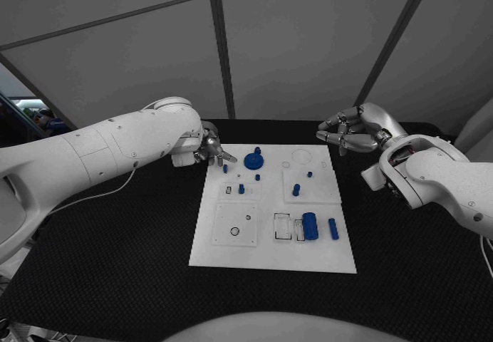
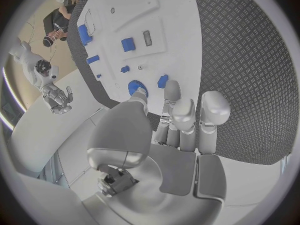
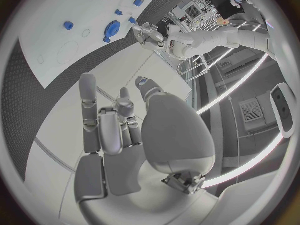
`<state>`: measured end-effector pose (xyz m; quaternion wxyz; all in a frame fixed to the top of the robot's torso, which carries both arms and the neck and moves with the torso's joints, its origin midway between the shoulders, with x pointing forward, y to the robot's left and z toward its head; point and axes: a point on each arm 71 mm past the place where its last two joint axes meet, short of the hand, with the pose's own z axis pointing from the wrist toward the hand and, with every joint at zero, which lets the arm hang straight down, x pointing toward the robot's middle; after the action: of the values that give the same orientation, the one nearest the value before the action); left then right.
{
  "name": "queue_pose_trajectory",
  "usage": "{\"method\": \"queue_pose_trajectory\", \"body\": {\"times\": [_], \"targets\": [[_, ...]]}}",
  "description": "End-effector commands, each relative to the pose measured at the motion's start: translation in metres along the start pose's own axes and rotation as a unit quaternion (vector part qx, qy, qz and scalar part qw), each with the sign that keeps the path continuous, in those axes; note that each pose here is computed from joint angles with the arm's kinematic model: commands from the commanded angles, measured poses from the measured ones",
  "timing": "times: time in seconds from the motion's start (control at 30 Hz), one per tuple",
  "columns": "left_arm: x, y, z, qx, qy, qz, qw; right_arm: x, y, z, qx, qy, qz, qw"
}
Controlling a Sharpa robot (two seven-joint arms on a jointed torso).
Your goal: Assemble the parts on the task board
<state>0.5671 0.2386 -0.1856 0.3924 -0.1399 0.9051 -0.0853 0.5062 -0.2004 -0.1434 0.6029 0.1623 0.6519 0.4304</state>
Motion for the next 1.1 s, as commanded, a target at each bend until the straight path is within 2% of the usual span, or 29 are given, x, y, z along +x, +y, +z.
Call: {"method": "queue_pose_trajectory", "body": {"times": [0.03,0.6,1.1], "targets": [[0.0000,-0.0009,-0.0002,0.004,0.005,0.008,1.000,-0.0002,0.0011,0.0004,-0.003,0.002,-0.001,1.000],[0.0002,-0.0003,0.0029,-0.003,0.013,0.012,1.000,0.0008,0.0015,0.0011,-0.003,0.003,0.000,1.000],[0.0053,-0.0008,0.0071,-0.006,0.023,0.018,1.000,0.0010,0.0017,0.0012,-0.003,0.003,0.000,1.000]]}}
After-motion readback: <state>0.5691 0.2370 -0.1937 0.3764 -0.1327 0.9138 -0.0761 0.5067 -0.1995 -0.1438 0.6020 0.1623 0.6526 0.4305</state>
